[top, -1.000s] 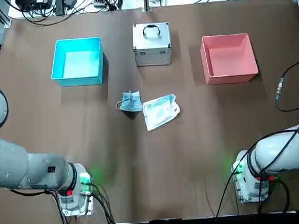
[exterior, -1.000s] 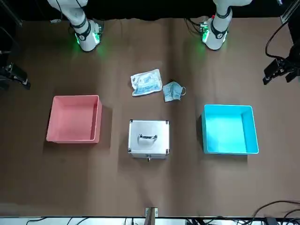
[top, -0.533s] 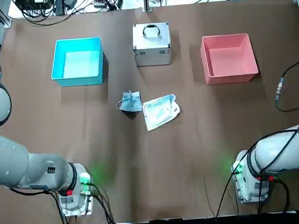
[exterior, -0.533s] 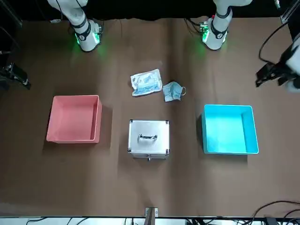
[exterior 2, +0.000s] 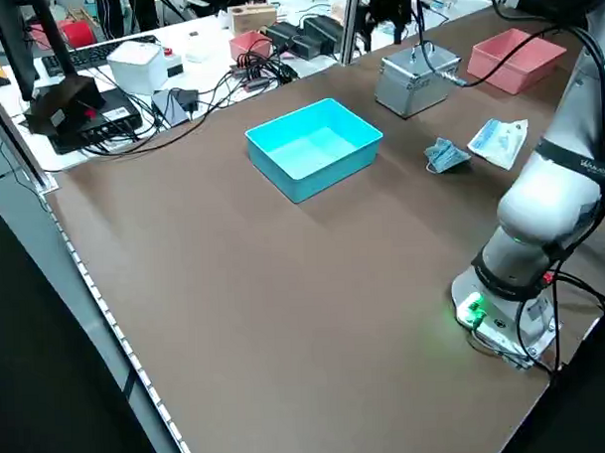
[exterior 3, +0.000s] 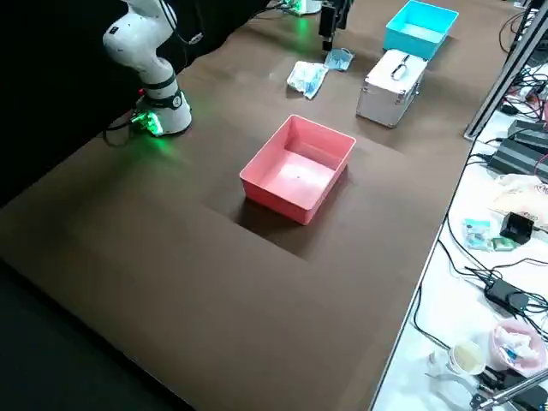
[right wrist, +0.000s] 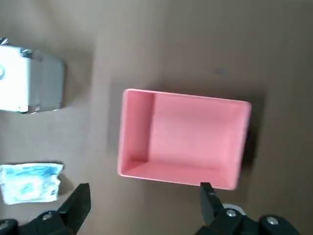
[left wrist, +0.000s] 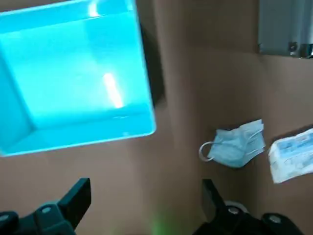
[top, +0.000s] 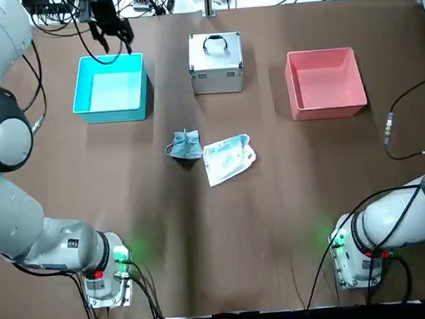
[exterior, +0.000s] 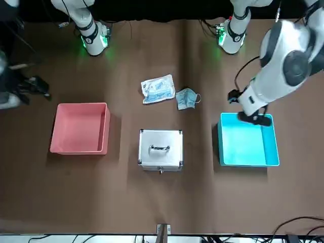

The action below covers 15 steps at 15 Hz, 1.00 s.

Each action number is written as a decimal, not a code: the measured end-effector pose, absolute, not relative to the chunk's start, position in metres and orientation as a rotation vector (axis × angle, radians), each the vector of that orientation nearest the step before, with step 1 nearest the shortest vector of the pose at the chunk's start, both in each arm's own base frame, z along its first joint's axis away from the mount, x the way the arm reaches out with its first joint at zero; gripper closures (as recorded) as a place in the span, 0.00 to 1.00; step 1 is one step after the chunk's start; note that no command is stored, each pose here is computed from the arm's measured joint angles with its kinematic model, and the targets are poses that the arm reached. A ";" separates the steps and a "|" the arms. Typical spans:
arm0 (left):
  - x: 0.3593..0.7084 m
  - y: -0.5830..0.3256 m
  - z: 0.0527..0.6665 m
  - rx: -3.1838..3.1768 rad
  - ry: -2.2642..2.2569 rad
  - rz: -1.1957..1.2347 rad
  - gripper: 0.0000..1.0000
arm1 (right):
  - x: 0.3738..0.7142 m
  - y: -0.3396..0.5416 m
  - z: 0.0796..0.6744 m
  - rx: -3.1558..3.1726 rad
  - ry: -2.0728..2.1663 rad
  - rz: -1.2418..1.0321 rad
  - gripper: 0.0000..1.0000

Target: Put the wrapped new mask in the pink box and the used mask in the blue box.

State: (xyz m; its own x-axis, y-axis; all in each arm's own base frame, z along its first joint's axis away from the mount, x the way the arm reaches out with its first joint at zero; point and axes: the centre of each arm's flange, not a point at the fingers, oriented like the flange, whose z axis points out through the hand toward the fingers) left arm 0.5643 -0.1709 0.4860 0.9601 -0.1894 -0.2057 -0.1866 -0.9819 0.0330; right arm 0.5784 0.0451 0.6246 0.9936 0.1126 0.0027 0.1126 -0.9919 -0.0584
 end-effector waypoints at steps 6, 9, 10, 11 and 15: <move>0.524 -0.238 0.379 3.075 -0.185 -0.199 0.00 | 0.605 0.182 0.494 -2.936 -0.191 0.131 0.03; 0.474 -0.283 0.321 3.069 -0.075 -0.149 0.00 | 0.573 0.238 0.406 -2.860 -0.186 0.285 0.05; 0.462 -0.296 0.309 3.069 -0.066 -0.156 0.00 | 0.563 0.247 0.393 -2.841 -0.182 0.326 0.07; 0.451 -0.306 0.298 3.075 -0.062 -0.171 0.00 | 0.553 0.257 0.380 -2.830 -0.187 0.353 0.09; 0.425 -0.340 0.253 3.143 -0.038 -0.173 0.01 | 0.504 0.316 0.328 -2.820 -0.201 0.360 0.09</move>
